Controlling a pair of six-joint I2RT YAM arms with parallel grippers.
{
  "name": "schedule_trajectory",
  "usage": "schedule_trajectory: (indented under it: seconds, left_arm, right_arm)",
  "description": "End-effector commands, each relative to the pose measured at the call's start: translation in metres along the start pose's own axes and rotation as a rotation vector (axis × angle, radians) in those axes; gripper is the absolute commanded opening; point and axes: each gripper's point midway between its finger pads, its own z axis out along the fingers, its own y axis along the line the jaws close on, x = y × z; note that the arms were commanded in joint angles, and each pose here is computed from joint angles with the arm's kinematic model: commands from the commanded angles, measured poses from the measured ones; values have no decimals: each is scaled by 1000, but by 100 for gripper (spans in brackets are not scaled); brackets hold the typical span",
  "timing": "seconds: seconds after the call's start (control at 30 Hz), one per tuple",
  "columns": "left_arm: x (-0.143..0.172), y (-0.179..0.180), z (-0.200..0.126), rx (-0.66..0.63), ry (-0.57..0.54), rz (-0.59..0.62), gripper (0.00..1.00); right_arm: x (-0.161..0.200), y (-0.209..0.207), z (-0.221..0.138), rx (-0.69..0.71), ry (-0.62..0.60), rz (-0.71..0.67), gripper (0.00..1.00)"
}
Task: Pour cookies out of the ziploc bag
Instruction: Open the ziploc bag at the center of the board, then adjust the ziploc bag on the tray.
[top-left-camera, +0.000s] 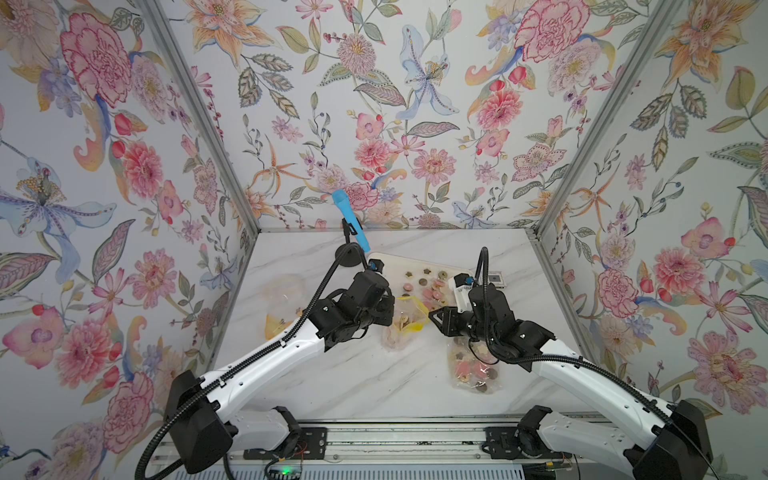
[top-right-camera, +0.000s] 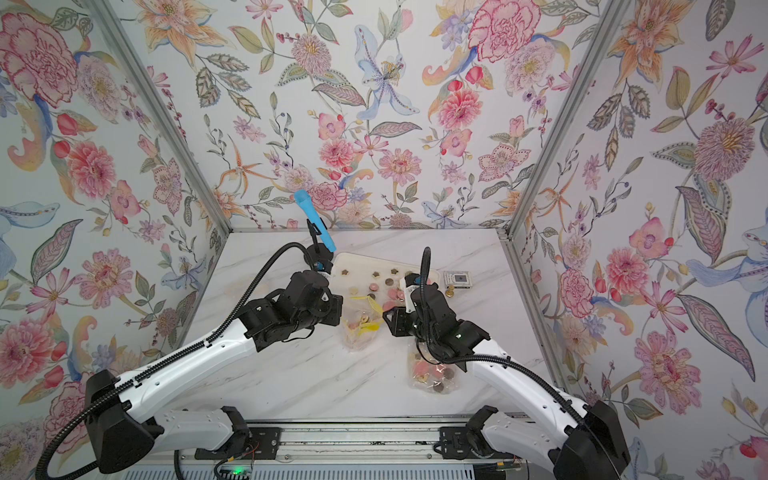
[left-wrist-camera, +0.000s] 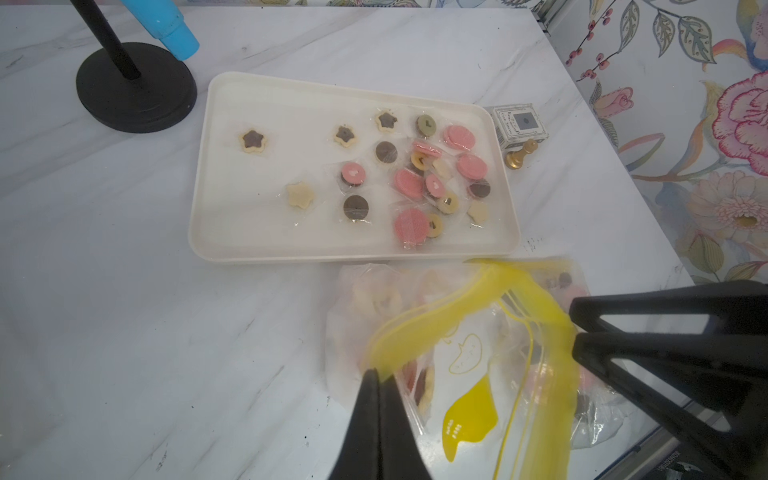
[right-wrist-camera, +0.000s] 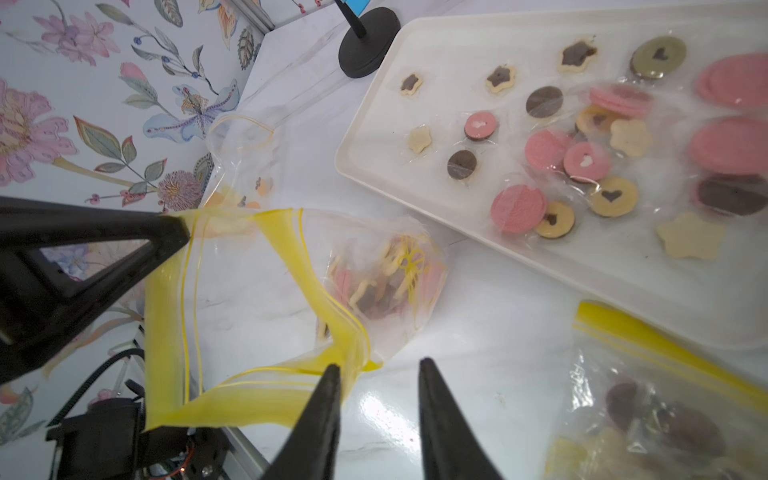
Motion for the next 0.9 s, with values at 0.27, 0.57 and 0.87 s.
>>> schedule_trajectory:
  seconds: [0.27, 0.57, 0.87]
  left_arm:
    - [-5, 2, 3, 72, -24, -35, 0]
    - [-5, 1, 7, 125, -17, -80, 0]
    - [-4, -1, 6, 159, -12, -111, 0]
  right_arm:
    - [-10, 69, -35, -221, -106, -389, 77]
    - [7, 117, -16, -316, -100, -602, 76]
    - [21, 133, 20, -336, -136, -677, 72]
